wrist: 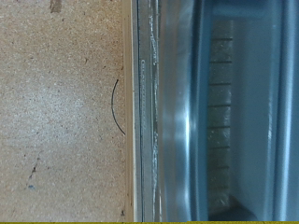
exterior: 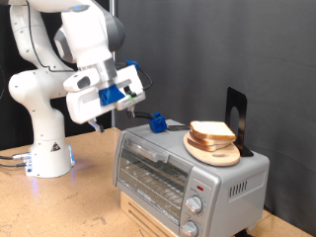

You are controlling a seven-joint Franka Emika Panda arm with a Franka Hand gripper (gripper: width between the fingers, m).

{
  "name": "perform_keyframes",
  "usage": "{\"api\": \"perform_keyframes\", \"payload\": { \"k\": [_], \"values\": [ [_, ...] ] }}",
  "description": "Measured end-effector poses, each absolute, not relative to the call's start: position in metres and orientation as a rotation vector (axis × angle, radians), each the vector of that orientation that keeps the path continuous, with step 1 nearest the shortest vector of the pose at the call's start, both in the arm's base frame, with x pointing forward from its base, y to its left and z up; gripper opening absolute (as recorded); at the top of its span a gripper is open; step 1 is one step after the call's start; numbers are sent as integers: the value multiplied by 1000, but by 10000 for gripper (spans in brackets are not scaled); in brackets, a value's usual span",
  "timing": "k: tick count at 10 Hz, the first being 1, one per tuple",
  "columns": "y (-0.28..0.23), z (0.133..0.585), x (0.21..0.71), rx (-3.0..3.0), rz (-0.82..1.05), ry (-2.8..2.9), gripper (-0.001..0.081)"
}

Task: Make a piece of toast with the oven

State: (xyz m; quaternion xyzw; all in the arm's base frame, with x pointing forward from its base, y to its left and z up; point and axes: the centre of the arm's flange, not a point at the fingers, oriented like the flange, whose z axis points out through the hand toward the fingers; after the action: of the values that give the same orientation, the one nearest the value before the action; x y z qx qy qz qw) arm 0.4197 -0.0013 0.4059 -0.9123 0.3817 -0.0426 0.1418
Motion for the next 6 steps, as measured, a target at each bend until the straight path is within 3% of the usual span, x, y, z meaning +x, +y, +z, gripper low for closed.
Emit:
{"api": "perform_keyframes", "payload": {
  "k": [6],
  "values": [
    [11,358,409,-2698,-160,1086,682]
  ]
}}
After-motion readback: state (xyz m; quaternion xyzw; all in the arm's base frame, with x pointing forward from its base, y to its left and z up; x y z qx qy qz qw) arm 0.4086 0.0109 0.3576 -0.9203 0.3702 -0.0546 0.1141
